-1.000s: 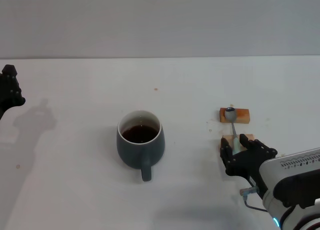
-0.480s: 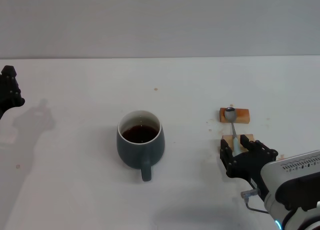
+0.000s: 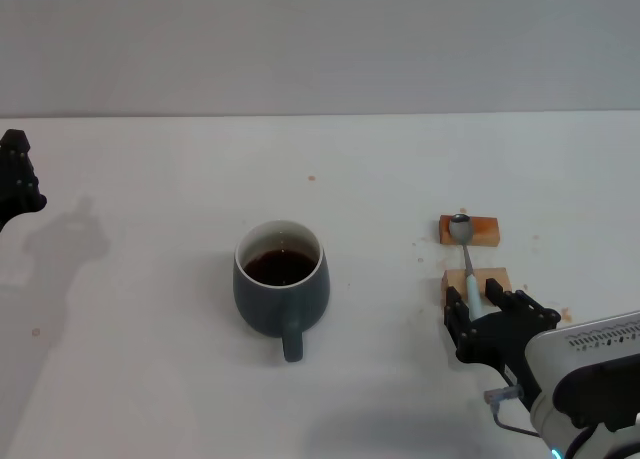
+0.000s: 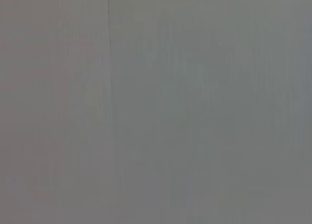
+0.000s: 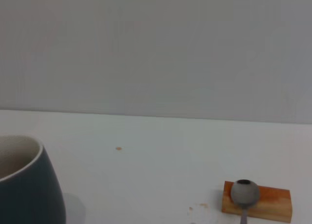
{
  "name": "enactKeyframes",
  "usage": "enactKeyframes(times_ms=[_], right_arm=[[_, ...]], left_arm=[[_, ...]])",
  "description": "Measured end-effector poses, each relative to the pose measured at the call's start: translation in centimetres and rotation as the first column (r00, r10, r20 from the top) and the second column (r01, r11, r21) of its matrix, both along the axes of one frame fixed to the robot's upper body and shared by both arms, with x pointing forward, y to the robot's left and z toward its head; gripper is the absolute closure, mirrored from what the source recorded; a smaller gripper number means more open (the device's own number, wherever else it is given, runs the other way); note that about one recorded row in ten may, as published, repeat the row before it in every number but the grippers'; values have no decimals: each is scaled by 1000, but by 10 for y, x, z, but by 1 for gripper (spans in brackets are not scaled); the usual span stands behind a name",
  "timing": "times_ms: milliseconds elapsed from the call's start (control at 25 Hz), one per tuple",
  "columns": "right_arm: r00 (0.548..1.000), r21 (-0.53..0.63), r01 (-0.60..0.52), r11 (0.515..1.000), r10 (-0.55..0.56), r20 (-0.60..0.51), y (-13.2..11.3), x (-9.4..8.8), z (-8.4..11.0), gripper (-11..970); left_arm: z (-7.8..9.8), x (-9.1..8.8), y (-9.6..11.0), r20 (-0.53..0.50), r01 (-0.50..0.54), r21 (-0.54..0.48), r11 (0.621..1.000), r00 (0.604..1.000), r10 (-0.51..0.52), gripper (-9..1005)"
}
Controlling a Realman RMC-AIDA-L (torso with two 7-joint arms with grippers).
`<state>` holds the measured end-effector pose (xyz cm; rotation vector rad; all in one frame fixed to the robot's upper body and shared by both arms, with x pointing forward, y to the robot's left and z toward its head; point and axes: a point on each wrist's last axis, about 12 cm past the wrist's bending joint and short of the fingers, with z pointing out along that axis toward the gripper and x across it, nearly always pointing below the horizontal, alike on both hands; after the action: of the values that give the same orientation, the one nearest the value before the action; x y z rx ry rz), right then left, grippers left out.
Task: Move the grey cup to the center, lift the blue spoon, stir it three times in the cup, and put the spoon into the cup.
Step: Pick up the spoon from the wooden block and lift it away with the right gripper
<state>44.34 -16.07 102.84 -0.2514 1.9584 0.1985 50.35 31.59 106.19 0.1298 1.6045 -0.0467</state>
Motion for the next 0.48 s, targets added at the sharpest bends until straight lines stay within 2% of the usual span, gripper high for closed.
enactKeyframes(times_ms=[480], right_arm=[[1000, 3, 5, 1000, -5, -21, 2, -3, -5, 512]], left_arm=[[1, -1, 4, 1, -2, 7, 1000, 1000, 2, 998]])
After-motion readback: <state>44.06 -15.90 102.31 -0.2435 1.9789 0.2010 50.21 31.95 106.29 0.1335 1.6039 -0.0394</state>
